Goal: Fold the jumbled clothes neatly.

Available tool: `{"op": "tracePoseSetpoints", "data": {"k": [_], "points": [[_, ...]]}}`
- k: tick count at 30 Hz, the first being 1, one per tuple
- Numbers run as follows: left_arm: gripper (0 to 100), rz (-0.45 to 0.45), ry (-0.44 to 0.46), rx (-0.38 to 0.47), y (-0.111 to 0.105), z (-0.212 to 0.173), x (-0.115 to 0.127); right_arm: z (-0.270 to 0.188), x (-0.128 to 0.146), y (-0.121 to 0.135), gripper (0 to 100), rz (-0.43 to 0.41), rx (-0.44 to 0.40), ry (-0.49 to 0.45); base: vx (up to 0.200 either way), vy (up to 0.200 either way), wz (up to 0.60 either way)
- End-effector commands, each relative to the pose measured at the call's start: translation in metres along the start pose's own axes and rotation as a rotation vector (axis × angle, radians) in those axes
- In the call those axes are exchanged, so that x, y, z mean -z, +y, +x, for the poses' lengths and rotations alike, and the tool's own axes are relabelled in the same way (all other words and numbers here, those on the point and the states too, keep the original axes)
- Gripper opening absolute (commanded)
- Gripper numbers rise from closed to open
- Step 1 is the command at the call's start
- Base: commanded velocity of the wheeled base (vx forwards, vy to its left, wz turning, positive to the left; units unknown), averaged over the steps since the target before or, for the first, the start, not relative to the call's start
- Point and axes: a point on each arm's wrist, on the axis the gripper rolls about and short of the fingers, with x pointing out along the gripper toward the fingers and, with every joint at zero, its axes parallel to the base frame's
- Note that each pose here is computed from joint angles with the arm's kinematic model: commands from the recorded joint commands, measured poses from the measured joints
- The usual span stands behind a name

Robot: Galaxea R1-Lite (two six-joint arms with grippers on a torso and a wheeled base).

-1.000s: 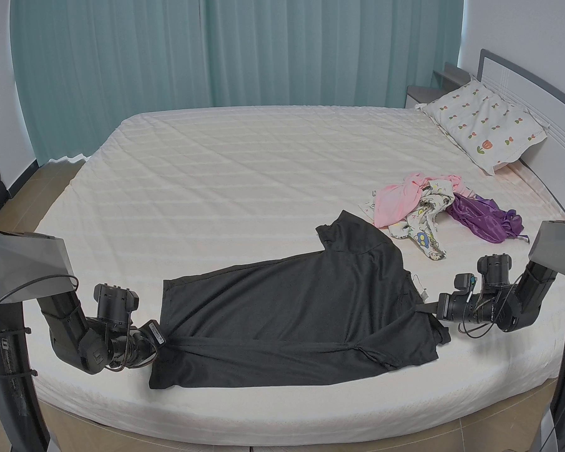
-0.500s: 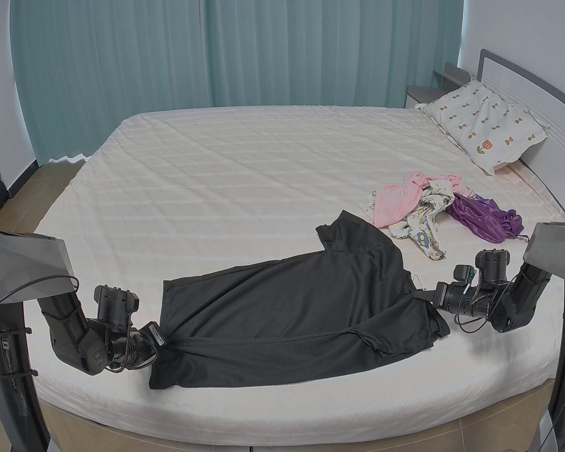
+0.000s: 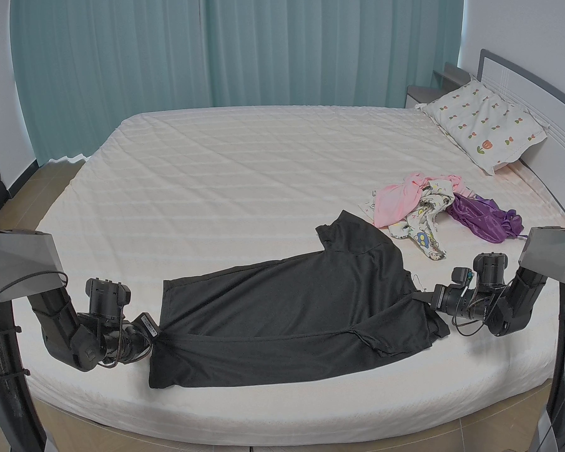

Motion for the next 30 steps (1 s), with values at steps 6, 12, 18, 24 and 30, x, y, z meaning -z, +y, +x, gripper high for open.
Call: {"op": "tracePoseSetpoints", "data": {"k": [6, 12, 18, 24, 30], "points": [[0, -0.012, -0.042, 0.024, -0.004, -0.01, -0.01, 0.003, -0.004, 0.004, 0, 0.004, 0.004, -0.047, 0.0, 0.0, 0.0], [0, -0.016, -0.03, 0.004, 0.002, -0.002, -0.009, 0.005, -0.004, 0.002, 0, 0.012, 0.002, -0.072, 0.0, 0.0, 0.0], [0, -0.014, -0.045, 0.013, 0.007, 0.022, -0.005, 0.016, 0.007, -0.001, 0, 0.019, 0.03, -0.053, 0.0, 0.0, 0.0], [0, -0.008, -0.044, 0.022, 0.006, 0.024, -0.003, 0.02, 0.009, -0.004, 0, 0.021, 0.033, -0.05, 0.0, 0.0, 0.0], [100, -0.005, -0.039, 0.02, 0.006, 0.024, -0.001, 0.023, 0.012, -0.005, 100, 0.024, 0.05, -0.053, 0.0, 0.0, 0.0]]}}
